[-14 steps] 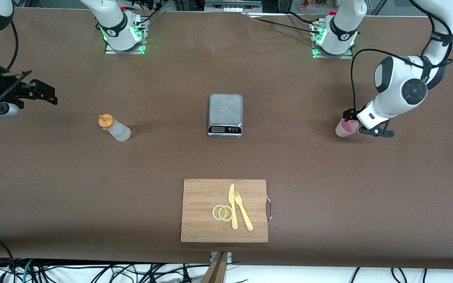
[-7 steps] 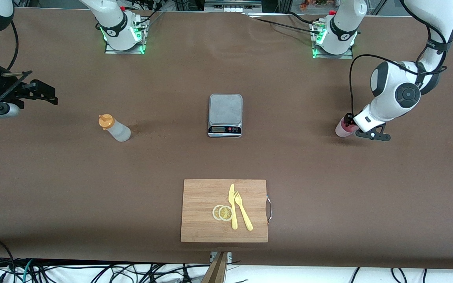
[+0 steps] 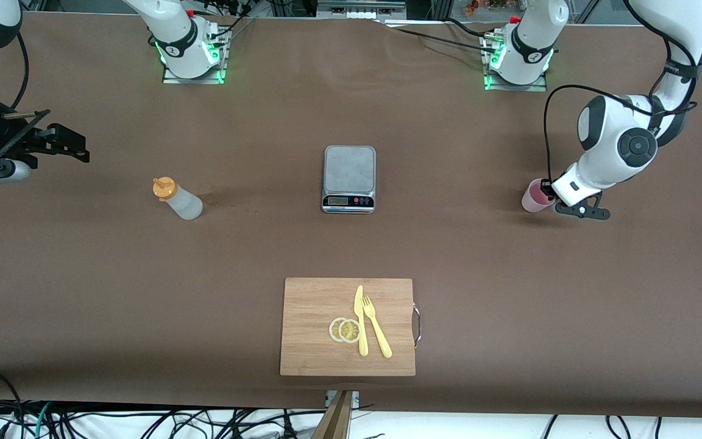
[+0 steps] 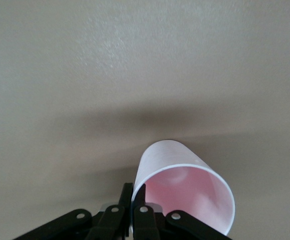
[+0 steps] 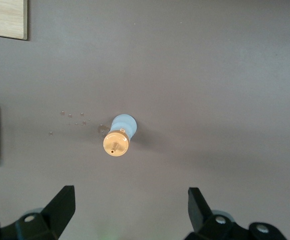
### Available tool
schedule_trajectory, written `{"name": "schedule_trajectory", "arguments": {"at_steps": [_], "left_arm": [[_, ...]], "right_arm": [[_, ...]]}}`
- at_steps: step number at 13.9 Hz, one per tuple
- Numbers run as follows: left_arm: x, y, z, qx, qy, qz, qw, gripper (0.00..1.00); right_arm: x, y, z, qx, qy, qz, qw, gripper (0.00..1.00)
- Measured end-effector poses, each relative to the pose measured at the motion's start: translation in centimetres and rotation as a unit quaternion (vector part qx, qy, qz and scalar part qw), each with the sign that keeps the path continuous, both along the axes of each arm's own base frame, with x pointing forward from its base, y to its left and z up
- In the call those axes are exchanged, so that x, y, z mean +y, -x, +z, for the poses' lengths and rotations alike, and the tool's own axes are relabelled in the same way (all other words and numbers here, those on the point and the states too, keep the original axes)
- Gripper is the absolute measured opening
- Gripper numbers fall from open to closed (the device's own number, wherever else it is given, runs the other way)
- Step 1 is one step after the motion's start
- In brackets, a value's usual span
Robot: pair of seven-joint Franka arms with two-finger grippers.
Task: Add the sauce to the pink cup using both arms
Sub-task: 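Lift the pink cup with the left gripper and carry it toward the scale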
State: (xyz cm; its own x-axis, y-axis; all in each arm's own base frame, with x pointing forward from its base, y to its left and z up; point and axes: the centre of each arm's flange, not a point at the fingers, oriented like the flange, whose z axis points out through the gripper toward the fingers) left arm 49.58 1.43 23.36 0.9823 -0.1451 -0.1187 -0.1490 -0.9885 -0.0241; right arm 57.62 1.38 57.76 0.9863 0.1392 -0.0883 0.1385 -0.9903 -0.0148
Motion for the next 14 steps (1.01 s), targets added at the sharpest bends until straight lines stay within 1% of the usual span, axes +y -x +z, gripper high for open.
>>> {"name": "schedule_trajectory", "arguments": {"at_steps": [3,5,7,9,11,13,14], "left_arm": [[-0.1,-0.9,1.2,-0.007,-0.001,-0.001,1.000,0.04],[-2.2,-2.5,4.3,0.011,-0.002,-0.018,1.000,0.04],[-7.3,-4.5,8.9,0.031,-0.006,-0.025,0.999,0.04],[-13.6,-5.6,13.1,0.031,-0.010,-0.014,0.999,0.04],[-20.1,-5.7,15.4,0.022,0.012,0.020,0.999,0.04],[-26.3,-5.2,15.9,0.026,0.036,0.055,0.997,0.04],[-29.5,-4.8,15.9,0.029,0.041,0.075,0.996,0.04]], "right_arm": [[0.0,0.0,0.0,0.000,0.000,0.000,1.000,1.00],[0.0,0.0,0.0,0.000,0.000,0.000,1.000,1.00],[0.0,0.0,0.0,0.000,0.000,0.000,1.000,1.00],[0.0,0.0,0.0,0.000,0.000,0.000,1.000,1.00],[-0.1,0.0,-0.1,0.001,0.000,-0.001,1.000,1.00],[-0.1,0.0,-0.1,0.002,0.000,-0.001,1.000,1.00],[-0.1,0.0,-0.1,0.002,0.000,-0.001,1.000,1.00]]}}
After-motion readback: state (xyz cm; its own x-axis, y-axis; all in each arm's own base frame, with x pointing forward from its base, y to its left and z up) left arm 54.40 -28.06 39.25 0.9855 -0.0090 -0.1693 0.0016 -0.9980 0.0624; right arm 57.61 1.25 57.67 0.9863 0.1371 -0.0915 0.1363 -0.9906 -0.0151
